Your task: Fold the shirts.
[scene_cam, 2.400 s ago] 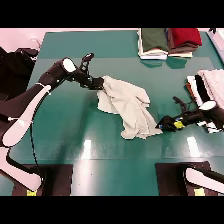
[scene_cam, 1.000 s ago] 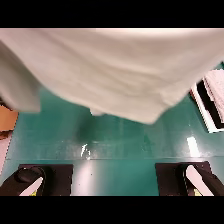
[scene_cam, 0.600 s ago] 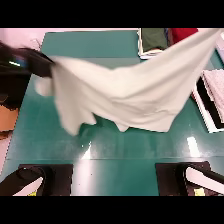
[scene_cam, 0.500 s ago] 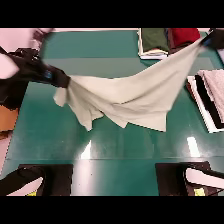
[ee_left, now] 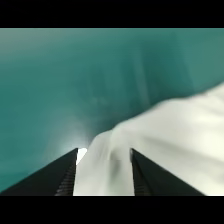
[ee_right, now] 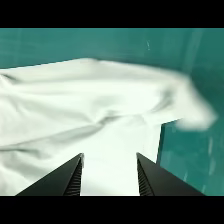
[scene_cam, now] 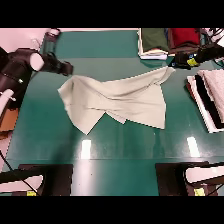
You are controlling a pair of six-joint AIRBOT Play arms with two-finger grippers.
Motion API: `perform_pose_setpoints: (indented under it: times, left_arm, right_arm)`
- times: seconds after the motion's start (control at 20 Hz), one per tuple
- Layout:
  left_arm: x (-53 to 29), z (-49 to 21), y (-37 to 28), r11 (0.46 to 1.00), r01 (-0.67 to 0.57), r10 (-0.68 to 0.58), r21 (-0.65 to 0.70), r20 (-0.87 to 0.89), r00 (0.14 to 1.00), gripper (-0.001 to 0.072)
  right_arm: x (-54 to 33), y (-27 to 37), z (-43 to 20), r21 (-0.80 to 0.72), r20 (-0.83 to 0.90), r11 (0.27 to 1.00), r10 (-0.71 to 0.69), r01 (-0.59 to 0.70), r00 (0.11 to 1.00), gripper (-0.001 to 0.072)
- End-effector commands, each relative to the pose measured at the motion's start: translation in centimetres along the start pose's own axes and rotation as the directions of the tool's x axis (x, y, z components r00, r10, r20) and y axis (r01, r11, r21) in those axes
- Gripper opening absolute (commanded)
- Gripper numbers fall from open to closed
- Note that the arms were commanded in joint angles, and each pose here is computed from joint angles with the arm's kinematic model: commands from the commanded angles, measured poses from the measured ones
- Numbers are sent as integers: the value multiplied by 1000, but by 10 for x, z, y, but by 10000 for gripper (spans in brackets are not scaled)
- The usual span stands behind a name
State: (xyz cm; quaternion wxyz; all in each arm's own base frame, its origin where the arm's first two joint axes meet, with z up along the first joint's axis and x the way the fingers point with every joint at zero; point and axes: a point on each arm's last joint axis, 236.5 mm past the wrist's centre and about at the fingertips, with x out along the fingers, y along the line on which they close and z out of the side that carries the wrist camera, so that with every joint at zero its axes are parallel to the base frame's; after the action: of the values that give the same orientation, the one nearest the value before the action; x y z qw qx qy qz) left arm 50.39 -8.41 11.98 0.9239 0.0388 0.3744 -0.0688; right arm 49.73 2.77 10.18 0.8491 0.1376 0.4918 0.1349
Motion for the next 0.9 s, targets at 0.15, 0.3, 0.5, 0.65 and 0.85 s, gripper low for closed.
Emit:
perform_pose_setpoints:
  times: [0.15, 0.3, 0.5, 0.65, 0.85]
  left_arm:
    - [-4, -71, 71, 950, -20, -63, -311, -256, 965, 406]
    - [7, -141, 74, 919, -34, -137, -393, -398, 907, 407]
    - [14, -216, 67, 866, -42, -245, -498, -496, 833, 407]
    - [17, -244, 49, 839, -10, -320, -544, -508, 800, 407]
    - [30, -230, 27, 774, 76, -400, -628, -392, 828, 406]
  right_arm:
    - [-27, 7, -31, 23, -62, 997, 79, -77, 995, 388]
    - [-33, 18, -57, 13, -79, 996, 83, -83, 993, 387]
    - [-31, 39, -82, -15, -75, 996, 92, -93, 993, 387]
    - [-29, 55, -86, -46, -58, 993, 102, -105, 993, 379]
    - [-27, 72, -85, -82, -58, 989, 119, -123, 991, 379]
